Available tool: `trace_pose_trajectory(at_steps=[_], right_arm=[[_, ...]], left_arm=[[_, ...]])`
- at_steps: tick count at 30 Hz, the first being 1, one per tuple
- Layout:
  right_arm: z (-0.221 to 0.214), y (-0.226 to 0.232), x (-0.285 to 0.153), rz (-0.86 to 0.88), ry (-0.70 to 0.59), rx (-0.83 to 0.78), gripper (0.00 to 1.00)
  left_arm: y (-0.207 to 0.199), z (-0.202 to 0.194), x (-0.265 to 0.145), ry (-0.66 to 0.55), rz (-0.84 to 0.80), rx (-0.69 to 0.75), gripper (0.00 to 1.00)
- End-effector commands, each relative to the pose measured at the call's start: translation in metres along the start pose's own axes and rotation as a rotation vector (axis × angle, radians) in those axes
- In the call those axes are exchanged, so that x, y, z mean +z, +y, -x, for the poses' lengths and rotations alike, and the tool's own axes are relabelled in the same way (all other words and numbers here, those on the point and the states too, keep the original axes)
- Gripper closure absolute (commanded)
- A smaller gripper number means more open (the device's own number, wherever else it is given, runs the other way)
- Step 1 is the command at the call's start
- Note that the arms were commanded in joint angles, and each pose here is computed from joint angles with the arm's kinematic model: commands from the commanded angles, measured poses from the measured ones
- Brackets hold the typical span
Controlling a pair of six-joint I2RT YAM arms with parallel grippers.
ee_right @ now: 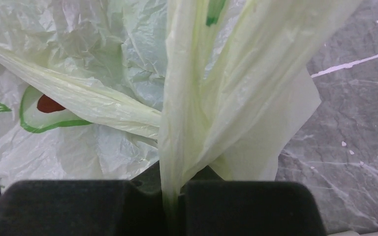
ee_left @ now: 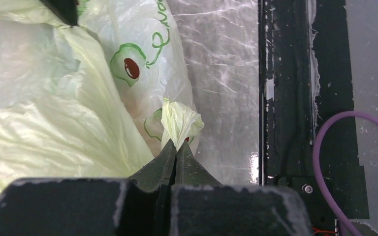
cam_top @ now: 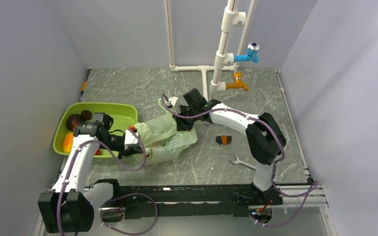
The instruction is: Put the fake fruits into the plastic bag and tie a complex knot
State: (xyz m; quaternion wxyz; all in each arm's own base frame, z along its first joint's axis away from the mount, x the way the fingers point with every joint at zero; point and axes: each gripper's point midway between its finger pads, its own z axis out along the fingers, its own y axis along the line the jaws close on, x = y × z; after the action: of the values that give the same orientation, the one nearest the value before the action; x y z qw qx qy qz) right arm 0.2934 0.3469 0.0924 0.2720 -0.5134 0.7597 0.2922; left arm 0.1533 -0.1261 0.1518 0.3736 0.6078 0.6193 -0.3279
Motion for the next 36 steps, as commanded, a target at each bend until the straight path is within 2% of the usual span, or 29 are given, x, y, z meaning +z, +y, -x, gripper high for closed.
trace_pose_trajectory(at_steps=[1,3,4,6,8,11,12,17,18,20,21,27,31,34,36], right_arm=[[0.008,-0.025,-0.012,-0.065,0.013,0.002,1.0],[0.031,-0.02,-0.027,-0.038,-0.058,-0.009,1.0],[0.044,-0.014,-0.036,-0.021,-0.1,-0.027,0.96],[0.07,-0.004,-0.055,-0.001,-0.186,-0.07,0.71],[0.092,0.009,-0.077,0.008,-0.268,-0.117,0.39],[0.113,0.021,-0.105,-0.005,-0.349,-0.153,0.07],[0.119,0.026,-0.114,-0.006,-0.37,-0.165,0.01],[0.144,0.059,-0.156,0.046,-0.486,-0.239,0.01],[0.151,0.067,-0.163,0.068,-0.523,-0.267,0.03],[0.161,0.086,-0.17,0.129,-0.563,-0.301,0.18],[0.166,0.098,-0.169,0.166,-0.57,-0.315,0.23],[0.192,0.124,-0.138,0.295,-0.593,-0.324,0.37],[0.202,0.127,-0.123,0.329,-0.607,-0.316,0.39],[0.206,0.127,-0.119,0.333,-0.62,-0.313,0.54],[0.208,0.128,-0.121,0.335,-0.626,-0.307,0.58]], left_arm=[[0.027,0.036,-0.014,-0.051,0.087,0.064,1.0],[0.038,0.072,-0.024,-0.145,0.122,0.024,1.0],[0.044,0.089,-0.029,-0.193,0.137,0.021,1.0],[0.053,0.115,-0.037,-0.265,0.154,-0.005,1.0],[0.06,0.13,-0.042,-0.305,0.167,-0.021,1.0],[0.068,0.139,-0.047,-0.32,0.189,-0.036,0.97],[0.071,0.14,-0.047,-0.322,0.194,-0.039,0.96],[0.073,0.145,-0.049,-0.331,0.186,-0.047,0.91],[0.073,0.146,-0.05,-0.333,0.186,-0.044,0.91],[0.074,0.148,-0.051,-0.338,0.192,-0.04,0.91],[0.074,0.149,-0.051,-0.341,0.192,-0.032,0.91],[0.073,0.15,-0.05,-0.355,0.194,-0.026,0.89],[0.074,0.149,-0.05,-0.353,0.199,-0.023,0.88],[0.075,0.148,-0.05,-0.348,0.203,-0.019,0.88],[0.075,0.147,-0.05,-0.341,0.206,-0.012,0.88]])
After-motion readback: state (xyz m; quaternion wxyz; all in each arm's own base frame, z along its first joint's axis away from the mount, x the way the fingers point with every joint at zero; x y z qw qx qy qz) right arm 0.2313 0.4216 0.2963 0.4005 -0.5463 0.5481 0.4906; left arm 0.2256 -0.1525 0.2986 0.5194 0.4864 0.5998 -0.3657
